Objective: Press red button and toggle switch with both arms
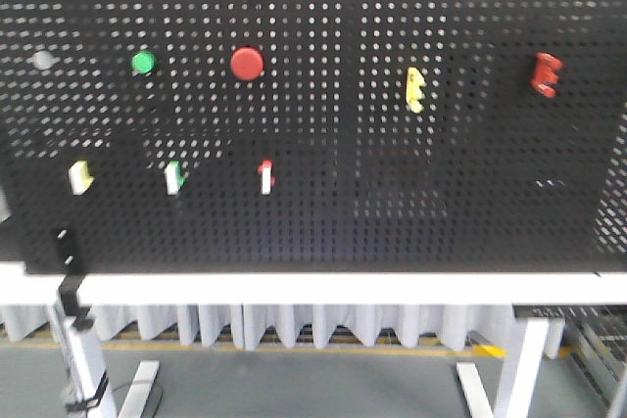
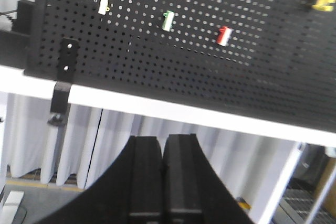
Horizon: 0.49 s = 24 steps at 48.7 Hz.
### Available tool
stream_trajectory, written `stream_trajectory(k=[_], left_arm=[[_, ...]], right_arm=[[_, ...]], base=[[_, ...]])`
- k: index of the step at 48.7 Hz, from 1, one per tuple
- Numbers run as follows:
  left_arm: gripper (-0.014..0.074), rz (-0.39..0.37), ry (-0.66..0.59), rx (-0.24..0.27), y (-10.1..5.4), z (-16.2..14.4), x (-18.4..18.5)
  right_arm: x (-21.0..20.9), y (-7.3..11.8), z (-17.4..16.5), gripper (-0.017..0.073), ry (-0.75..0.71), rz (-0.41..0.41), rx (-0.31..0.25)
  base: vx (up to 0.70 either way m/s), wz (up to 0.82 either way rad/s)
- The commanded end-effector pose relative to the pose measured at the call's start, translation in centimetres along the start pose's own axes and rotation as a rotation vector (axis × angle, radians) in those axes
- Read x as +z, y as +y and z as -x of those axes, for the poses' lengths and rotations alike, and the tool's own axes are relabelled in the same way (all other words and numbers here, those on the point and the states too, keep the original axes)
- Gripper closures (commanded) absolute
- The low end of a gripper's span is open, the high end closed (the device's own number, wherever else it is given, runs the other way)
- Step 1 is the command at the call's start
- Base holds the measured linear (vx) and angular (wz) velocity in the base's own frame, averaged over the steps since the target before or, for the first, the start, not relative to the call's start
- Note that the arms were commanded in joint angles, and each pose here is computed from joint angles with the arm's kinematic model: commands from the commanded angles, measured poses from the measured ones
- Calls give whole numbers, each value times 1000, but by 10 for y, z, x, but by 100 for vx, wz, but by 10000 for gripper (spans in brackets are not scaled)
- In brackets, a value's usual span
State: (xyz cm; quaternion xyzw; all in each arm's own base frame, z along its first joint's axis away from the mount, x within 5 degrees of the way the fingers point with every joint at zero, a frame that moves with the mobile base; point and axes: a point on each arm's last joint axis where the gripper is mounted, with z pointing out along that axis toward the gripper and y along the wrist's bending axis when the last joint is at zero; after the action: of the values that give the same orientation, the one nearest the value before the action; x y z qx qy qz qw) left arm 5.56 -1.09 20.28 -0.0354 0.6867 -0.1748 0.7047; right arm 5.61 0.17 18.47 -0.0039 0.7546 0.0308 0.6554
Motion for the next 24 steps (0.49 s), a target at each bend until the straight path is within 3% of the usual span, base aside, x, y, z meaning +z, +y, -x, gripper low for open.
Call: stream_trajectory(k=[1, 24], left_arm=[[591, -13, -61, -15, 2, -3, -1], [591, -13, -61, -15, 2, -3, -1]], right_arm=[[-1, 1, 4, 562, -87, 16, -13], [-1, 1, 4, 562, -87, 16, -13]], base=[[41, -2], [30, -6]])
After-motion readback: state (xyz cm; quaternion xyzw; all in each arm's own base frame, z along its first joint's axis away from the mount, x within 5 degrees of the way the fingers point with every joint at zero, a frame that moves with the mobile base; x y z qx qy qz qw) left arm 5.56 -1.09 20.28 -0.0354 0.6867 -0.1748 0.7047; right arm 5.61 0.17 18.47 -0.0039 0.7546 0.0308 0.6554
